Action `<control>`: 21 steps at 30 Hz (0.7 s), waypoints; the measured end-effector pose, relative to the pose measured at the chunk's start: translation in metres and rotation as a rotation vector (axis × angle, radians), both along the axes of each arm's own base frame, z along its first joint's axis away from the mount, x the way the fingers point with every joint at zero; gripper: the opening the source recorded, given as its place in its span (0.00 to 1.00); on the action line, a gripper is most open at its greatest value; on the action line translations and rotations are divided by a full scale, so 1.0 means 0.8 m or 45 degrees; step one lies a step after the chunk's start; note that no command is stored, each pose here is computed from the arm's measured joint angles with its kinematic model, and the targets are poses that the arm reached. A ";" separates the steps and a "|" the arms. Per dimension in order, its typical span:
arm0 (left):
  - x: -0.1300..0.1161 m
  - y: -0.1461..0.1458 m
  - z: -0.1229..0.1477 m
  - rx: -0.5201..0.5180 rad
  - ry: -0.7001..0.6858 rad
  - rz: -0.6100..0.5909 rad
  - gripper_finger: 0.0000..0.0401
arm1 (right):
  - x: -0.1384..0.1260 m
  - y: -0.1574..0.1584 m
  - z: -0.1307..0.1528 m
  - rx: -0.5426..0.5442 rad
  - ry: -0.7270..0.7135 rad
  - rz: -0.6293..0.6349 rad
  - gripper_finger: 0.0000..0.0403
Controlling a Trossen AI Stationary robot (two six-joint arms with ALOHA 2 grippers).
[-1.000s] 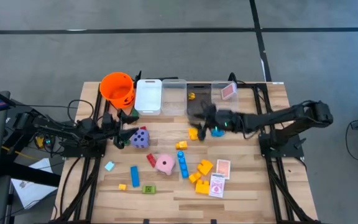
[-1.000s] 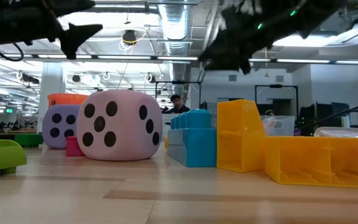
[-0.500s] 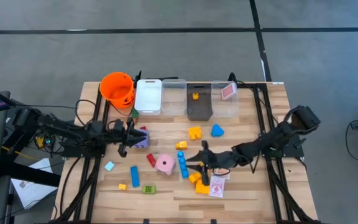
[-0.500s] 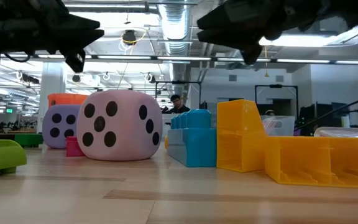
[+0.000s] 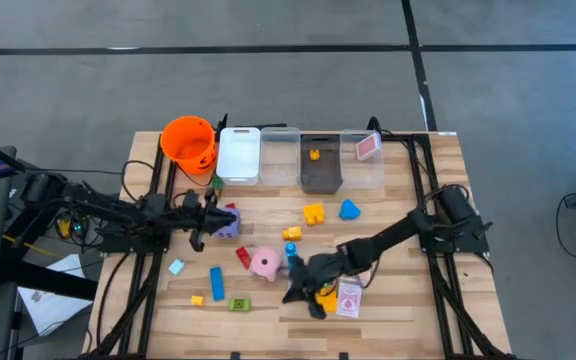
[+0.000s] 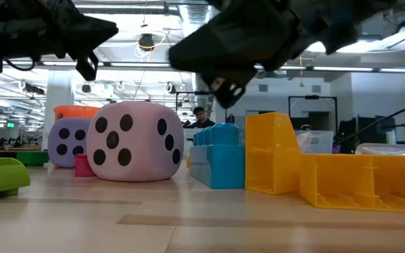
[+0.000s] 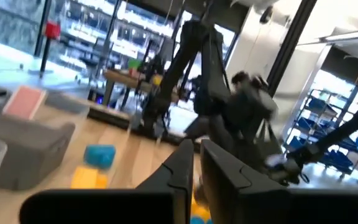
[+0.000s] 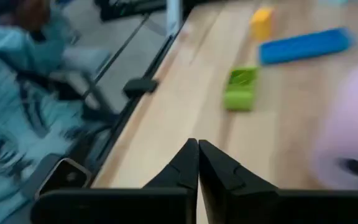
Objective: Pick & Place Toys
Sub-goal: Adjust the blue stud game piece on the table
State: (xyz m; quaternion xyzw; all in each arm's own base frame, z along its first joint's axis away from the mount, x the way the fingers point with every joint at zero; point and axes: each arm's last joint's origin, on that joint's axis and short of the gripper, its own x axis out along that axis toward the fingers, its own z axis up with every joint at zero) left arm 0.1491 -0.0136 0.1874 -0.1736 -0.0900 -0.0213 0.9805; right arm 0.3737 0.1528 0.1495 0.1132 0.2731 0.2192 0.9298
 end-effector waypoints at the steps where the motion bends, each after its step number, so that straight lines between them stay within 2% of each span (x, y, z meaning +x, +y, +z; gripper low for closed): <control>1: -0.001 0.000 0.003 0.012 -0.035 0.004 0.07 | 0.006 0.003 -0.002 -0.011 0.057 0.009 0.01; 7: -0.005 0.001 0.014 0.037 -0.148 0.017 0.07 | 0.033 0.007 -0.030 -0.094 0.453 -0.033 0.00; 10: -0.006 0.001 0.016 0.035 -0.160 0.018 0.07 | 0.043 -0.001 -0.037 -0.128 0.568 -0.109 0.00; 16: -0.006 0.001 0.016 0.035 -0.165 0.024 0.07 | 0.043 -0.020 -0.033 -0.246 0.621 -0.290 0.00; 21: -0.006 0.001 0.016 0.037 -0.162 0.024 0.07 | 0.028 -0.037 -0.021 -0.554 0.631 -0.568 0.00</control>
